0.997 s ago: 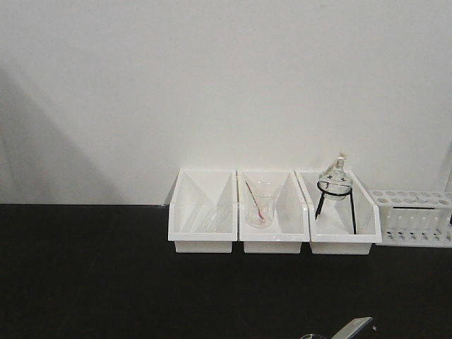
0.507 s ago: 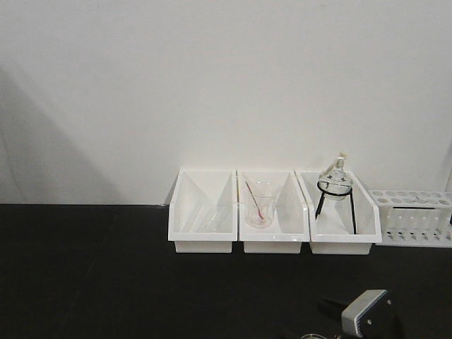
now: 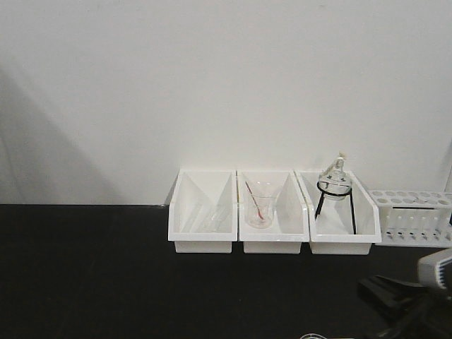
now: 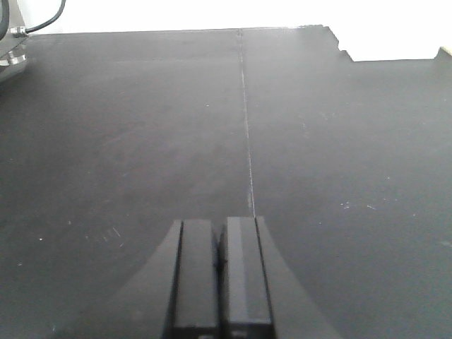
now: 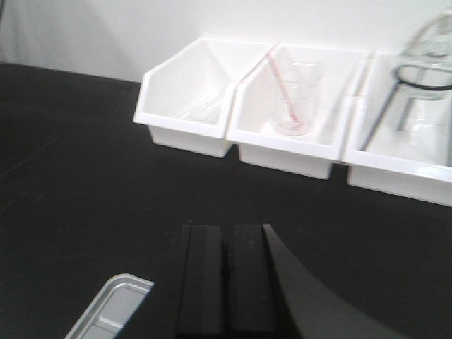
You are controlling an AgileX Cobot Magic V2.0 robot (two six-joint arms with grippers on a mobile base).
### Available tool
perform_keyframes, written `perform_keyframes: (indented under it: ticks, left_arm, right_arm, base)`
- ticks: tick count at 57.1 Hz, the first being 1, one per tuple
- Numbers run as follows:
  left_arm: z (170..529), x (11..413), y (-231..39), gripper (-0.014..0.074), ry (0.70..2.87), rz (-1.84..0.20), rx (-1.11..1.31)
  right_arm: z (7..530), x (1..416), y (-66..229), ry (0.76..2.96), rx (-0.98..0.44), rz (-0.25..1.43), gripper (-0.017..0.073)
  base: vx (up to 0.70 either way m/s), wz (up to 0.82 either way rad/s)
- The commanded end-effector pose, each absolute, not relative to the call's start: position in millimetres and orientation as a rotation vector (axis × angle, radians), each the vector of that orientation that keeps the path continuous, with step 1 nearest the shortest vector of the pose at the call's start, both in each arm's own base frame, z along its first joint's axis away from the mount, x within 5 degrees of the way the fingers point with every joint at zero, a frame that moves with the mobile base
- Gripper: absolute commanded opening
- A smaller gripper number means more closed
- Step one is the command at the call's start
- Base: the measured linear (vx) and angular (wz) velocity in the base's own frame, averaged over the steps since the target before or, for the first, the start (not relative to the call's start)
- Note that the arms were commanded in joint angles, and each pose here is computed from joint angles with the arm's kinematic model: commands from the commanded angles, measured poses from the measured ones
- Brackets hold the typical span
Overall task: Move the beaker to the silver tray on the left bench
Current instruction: 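Set the beaker on the silver tray and open the right gripper, then withdraw the open right gripper up from the beaker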
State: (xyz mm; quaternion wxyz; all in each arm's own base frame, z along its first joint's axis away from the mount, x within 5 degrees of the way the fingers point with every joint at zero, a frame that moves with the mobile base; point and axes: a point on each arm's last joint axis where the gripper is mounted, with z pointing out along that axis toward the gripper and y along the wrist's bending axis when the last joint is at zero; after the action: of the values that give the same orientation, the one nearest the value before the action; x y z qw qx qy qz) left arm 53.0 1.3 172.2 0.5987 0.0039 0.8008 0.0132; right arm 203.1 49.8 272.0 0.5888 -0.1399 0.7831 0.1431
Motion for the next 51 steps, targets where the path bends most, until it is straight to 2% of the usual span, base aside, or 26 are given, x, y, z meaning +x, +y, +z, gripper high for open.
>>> perform_keyframes:
  ticks: [1, 15, 28, 38, 41, 43, 46, 51]
  left_arm:
    - [170.5, 54.4, 0.7, 0.0001, 1.792, 0.022, 0.014]
    - [170.5, 54.4, 0.7, 0.0001, 1.792, 0.022, 0.014]
    - [170.5, 54.4, 0.7, 0.0001, 1.792, 0.022, 0.014]
    - [170.5, 54.4, 0.7, 0.0001, 1.792, 0.022, 0.014]
    - [170.5, 54.4, 0.7, 0.0001, 1.792, 0.022, 0.014]
    - [170.5, 54.4, 0.7, 0.0001, 1.792, 0.022, 0.014]
    - [170.5, 54.4, 0.7, 0.0001, 1.792, 0.022, 0.014]
    - [170.5, 54.4, 0.7, 0.0001, 1.792, 0.022, 0.014]
  right_arm:
    - [296.2, 182.4, 44.4, 1.763, -0.313, 0.301, -0.0011]
    - [315.9, 137.1, 46.2, 1.658, -0.511, 0.240, -0.0008]
    - [321.1, 113.1, 61.7, 1.584, -0.682, 0.412, -0.0008]
    - [320.7, 109.8, 65.1, 1.578, -0.718, 0.456, -0.0008]
    - [321.8, 111.0, 64.0, 1.583, -0.678, 0.465, -0.0008]
    - [324.0, 114.0, 60.8, 1.588, -0.600, 0.462, -0.0008]
    - [327.3, 120.2, 52.5, 1.598, -0.439, 0.438, -0.0008]
    - [331.3, 130.3, 30.2, 1.605, -0.086, 0.359, -0.0008]
  base:
    - [0.00, 0.00]
    - [0.00, 0.00]
    - [0.00, 0.00]
    - [0.00, 0.00]
    - [0.00, 0.00]
    - [0.00, 0.00]
    - [0.00, 0.00]
    - [0.00, 0.00]
